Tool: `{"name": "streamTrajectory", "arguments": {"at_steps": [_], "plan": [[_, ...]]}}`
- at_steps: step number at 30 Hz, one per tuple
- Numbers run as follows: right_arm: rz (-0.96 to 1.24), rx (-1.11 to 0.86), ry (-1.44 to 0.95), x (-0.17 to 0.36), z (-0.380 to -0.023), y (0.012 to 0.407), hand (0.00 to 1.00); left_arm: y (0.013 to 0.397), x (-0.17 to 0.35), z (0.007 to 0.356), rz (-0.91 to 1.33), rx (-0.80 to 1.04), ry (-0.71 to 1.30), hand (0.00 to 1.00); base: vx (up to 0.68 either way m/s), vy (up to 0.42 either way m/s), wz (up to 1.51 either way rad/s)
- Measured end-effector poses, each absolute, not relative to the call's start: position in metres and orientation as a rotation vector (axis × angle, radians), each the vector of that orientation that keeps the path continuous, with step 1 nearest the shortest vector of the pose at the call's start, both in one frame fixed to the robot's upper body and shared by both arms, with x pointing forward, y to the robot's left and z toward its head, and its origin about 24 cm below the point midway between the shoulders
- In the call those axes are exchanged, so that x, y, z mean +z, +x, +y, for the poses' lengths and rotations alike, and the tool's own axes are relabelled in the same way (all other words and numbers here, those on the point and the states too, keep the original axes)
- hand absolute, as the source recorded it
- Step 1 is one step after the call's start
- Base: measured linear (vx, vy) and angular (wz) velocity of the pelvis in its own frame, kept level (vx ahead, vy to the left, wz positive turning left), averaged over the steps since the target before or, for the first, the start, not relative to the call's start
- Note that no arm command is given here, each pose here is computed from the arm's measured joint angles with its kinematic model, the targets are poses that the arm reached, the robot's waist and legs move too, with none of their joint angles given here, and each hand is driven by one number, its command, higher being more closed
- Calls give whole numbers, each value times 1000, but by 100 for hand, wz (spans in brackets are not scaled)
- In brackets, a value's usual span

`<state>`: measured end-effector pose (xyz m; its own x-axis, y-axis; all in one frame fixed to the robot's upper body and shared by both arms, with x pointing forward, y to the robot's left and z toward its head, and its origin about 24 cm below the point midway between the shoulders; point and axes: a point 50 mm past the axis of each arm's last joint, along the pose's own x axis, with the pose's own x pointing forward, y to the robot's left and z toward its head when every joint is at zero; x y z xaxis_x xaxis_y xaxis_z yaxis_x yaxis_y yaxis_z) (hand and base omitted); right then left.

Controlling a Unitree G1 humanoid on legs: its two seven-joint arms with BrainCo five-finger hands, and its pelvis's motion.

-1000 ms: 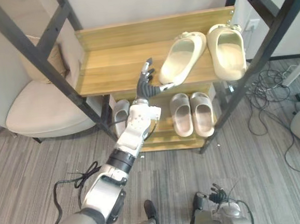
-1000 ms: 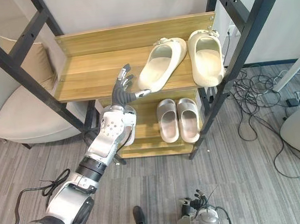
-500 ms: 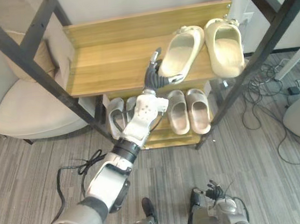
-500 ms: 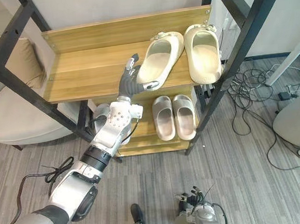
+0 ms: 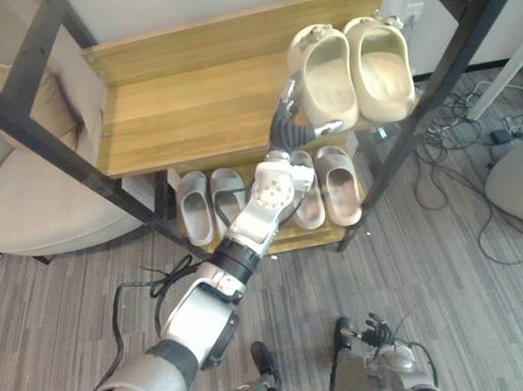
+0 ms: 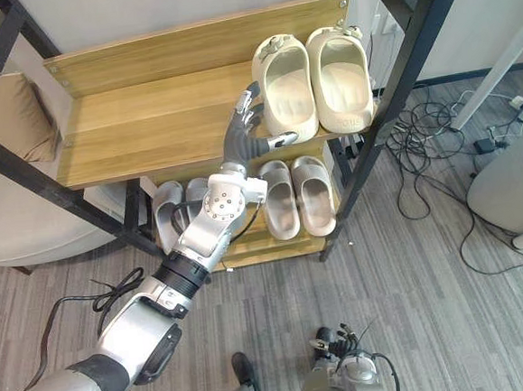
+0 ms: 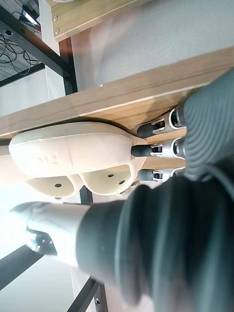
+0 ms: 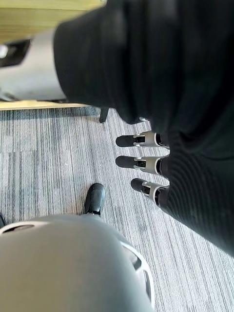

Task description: Organize the slippers on the shoe rack

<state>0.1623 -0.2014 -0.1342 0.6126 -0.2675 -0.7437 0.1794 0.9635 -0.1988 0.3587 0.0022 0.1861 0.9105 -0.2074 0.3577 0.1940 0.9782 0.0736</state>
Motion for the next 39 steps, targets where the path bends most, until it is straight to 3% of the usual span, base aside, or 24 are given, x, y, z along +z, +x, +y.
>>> {"name": "streamTrajectory", "arguments": {"at_steps": [15, 22, 27, 33, 39], "plan": [[862, -242, -119, -133, -200, 166, 0, 364, 195, 11, -403, -180, 47, 0, 1, 32, -2], [856, -236, -115, -132, -199, 168, 0, 383, 201, 51, -350, -96, 34, 0, -2, 10, 11], [865, -230, -107, -133, -198, 165, 0, 391, 215, 105, -385, 52, 39, 0, 1, 13, 20], [885, -231, -111, -136, -200, 158, 0, 366, 247, 118, -583, 43, -57, 0, 11, 20, 26], [896, -222, -107, -137, -197, 156, 0, 325, 215, 104, -600, -58, -196, 0, -6, 14, 23]]}}
